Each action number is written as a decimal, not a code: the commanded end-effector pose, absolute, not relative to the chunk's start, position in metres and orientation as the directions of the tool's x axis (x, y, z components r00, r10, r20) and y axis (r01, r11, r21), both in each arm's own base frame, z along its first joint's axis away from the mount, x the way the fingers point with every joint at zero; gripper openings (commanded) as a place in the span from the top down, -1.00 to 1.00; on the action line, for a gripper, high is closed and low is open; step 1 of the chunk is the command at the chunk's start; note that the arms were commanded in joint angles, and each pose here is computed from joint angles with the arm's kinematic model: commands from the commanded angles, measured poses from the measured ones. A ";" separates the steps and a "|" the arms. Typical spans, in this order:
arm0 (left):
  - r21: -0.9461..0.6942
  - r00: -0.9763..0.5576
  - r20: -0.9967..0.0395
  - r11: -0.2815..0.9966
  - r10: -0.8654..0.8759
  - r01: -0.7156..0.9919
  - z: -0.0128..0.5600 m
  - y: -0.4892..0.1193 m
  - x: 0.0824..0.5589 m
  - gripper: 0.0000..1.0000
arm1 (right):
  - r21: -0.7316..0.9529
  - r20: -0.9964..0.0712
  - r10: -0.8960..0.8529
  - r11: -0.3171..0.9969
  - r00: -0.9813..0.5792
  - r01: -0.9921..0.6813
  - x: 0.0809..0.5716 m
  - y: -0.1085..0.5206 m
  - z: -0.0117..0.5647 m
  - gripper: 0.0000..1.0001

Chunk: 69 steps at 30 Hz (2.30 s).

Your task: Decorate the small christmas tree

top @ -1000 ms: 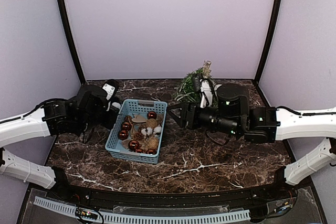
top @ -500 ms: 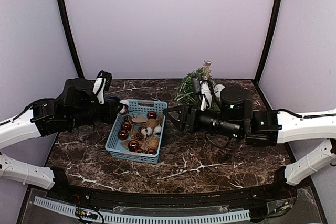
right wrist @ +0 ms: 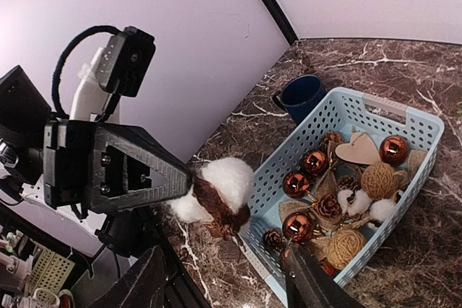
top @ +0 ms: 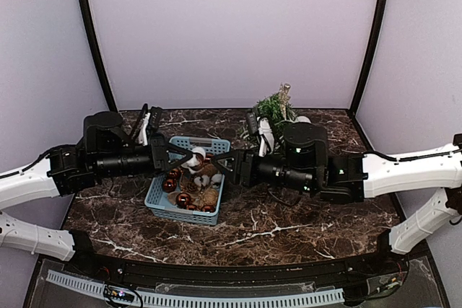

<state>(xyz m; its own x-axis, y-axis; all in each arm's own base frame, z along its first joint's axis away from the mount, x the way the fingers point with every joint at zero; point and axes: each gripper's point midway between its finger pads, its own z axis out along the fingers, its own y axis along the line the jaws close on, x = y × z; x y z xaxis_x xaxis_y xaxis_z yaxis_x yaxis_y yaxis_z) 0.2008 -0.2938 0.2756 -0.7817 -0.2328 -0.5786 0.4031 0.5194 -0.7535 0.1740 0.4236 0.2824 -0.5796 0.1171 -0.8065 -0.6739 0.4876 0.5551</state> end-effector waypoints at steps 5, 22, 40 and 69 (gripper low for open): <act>-0.810 -0.788 -0.556 0.384 -0.265 0.443 0.307 -0.298 0.187 1.00 | 0.604 -0.788 0.148 0.373 -0.597 -0.704 0.163 0.448 0.306 0.13; -0.815 -0.794 -0.552 0.367 -0.254 0.449 0.309 -0.296 0.180 1.00 | 0.628 -0.772 0.157 0.334 -0.615 -0.703 0.161 0.460 0.306 0.60; -0.741 -0.750 -0.621 0.480 -0.228 0.469 0.306 -0.287 0.190 -0.40 | 0.567 -0.804 0.191 0.528 -0.563 -0.632 0.181 0.411 0.320 1.00; -0.445 -0.626 -0.779 0.723 -0.022 0.529 0.270 -0.214 0.272 -0.80 | 0.197 -0.816 0.005 0.942 -0.578 -0.270 0.259 0.332 0.320 1.00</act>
<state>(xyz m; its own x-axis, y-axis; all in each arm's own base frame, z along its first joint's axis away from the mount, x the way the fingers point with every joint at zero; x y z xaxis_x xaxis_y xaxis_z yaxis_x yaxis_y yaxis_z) 0.2720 -0.2103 0.2722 -0.6525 -0.0619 -0.7553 0.4737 0.7446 -0.4703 0.2504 0.3257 0.3124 -0.5913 0.0262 -0.8060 -0.2800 0.9306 0.2357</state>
